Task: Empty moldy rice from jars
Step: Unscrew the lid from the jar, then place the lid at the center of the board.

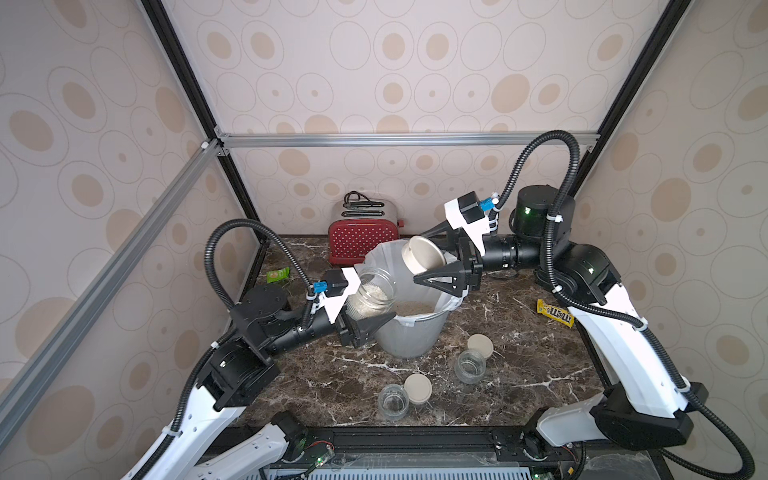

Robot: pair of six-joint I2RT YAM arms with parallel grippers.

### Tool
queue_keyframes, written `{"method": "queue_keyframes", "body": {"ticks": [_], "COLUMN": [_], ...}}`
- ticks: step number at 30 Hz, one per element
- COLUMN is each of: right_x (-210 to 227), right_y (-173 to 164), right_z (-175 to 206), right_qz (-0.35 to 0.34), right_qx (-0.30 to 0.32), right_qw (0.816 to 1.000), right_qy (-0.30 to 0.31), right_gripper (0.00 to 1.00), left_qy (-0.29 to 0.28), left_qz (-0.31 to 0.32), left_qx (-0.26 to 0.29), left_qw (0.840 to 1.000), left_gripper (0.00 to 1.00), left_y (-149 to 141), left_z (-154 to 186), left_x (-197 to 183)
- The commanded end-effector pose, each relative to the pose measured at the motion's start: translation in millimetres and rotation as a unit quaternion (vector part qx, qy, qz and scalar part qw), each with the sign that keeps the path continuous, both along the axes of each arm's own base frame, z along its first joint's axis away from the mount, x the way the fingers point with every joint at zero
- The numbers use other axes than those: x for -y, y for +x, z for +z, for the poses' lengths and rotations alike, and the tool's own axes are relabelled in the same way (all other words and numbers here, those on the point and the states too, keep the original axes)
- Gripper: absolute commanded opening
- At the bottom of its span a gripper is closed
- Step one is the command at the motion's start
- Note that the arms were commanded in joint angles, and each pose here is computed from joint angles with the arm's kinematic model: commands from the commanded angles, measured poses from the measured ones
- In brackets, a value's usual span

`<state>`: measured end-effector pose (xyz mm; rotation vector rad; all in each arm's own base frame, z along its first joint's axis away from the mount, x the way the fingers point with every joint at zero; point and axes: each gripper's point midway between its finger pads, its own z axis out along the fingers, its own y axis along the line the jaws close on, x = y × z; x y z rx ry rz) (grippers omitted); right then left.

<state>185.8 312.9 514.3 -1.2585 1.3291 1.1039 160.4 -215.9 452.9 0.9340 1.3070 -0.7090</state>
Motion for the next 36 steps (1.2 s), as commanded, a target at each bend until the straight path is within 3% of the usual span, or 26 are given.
{"method": "queue_keyframes", "body": {"ticks": [1,6,20,36], "right_x": [3.9,-8.7,-91.5,-146.6], "right_y": [10.8,12.6,2.8,-7.7], "right_z": [-3.1,-32.3,-150.2,-238.4], "right_qz": [-0.039,-0.044,-0.053,-0.094], "right_qx": [-0.005,-0.044,-0.104,-0.144], "right_qw": [0.999,0.998,0.984,0.966], "right_qy": [0.008,-0.006,-0.137,-0.195], "right_gripper": [0.51,0.5,0.48,0.48], "left_qy": [-0.009,-0.016,-0.034,-0.043], "left_qz": [0.047,0.066,0.061,0.062], "left_qx": [0.066,0.085,0.104,0.114], "left_qw": [0.997,0.994,0.992,0.991], "left_gripper": [0.45,0.45,0.45,0.44], "left_y": [-11.3,-21.9,-41.0,-49.1], "left_z": [32.1,43.6,60.4,65.6], "left_x": [-28.5,-44.7,-57.8,-64.7]}}
